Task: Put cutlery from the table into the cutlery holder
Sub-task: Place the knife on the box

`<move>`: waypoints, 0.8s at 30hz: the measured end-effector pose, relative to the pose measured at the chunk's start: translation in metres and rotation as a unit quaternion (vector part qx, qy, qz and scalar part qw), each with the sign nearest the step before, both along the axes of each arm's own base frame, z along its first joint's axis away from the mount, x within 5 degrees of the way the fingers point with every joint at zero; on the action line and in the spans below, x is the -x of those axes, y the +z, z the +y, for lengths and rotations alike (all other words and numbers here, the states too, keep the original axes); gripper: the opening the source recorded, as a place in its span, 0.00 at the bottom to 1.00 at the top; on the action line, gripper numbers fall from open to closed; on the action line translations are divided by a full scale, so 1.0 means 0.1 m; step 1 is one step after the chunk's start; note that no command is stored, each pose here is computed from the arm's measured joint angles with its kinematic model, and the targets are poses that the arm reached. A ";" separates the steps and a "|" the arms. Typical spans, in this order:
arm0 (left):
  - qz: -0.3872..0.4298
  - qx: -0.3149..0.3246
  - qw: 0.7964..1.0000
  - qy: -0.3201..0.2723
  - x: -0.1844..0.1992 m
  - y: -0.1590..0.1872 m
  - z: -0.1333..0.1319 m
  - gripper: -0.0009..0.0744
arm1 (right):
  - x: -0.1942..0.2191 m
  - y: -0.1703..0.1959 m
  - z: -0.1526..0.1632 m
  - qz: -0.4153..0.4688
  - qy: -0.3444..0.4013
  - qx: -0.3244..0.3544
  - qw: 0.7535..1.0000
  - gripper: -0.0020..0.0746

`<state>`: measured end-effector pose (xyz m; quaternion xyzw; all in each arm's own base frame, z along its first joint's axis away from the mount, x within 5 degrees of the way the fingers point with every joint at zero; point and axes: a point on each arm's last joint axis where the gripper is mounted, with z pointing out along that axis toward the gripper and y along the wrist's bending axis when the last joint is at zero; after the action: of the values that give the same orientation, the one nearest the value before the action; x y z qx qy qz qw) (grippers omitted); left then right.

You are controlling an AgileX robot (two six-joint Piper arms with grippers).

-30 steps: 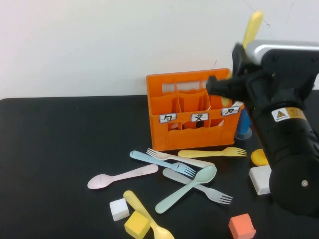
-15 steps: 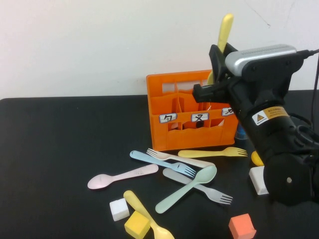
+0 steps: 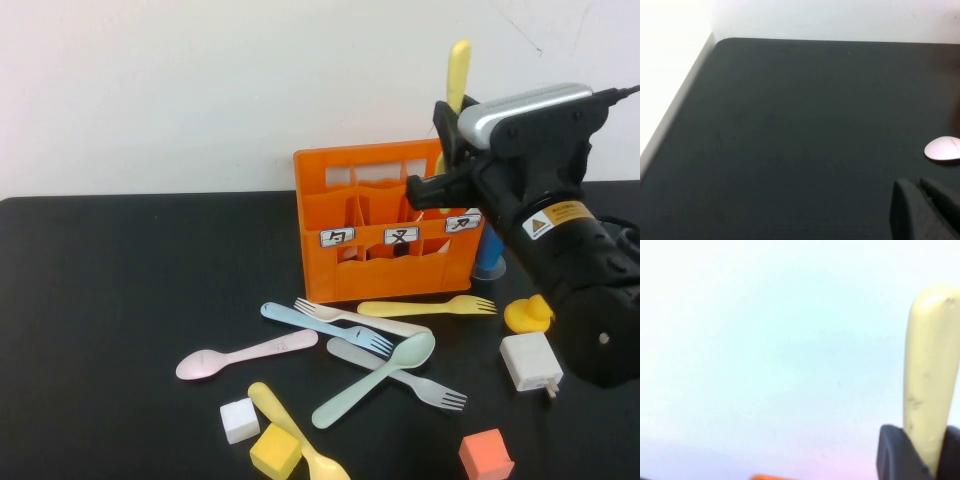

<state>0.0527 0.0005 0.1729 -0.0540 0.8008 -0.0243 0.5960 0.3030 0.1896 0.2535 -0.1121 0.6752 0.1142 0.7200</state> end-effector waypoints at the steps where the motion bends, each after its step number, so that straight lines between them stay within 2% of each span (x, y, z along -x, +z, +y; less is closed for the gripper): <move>1: 0.000 0.000 1.000 0.000 0.00 0.00 0.00 0.01 | -0.02 -0.01 -0.03 0.006 -0.003 0.002 1.000 0.22; 8: 0.000 0.000 1.000 0.000 0.00 0.00 0.00 0.01 | -0.16 -0.03 -0.28 0.018 -0.041 0.001 0.999 0.22; 12: 0.000 0.000 1.000 0.000 0.00 0.00 0.00 0.01 | -0.20 -0.01 -0.28 0.010 -0.032 0.001 0.999 0.22; 15: 0.000 0.000 1.000 0.000 0.00 0.00 0.00 0.01 | -0.26 -0.03 -0.22 -0.018 -0.021 -0.024 0.999 0.22; 24: 0.000 0.000 1.000 0.000 0.00 0.00 0.00 0.01 | -0.45 -0.30 -0.18 -0.015 -0.022 -0.050 0.998 0.22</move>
<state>0.0527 0.0005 0.1729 -0.0540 0.8008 -0.0243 0.5960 0.3481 0.1716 0.2234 -0.0625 0.6604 0.1303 0.7369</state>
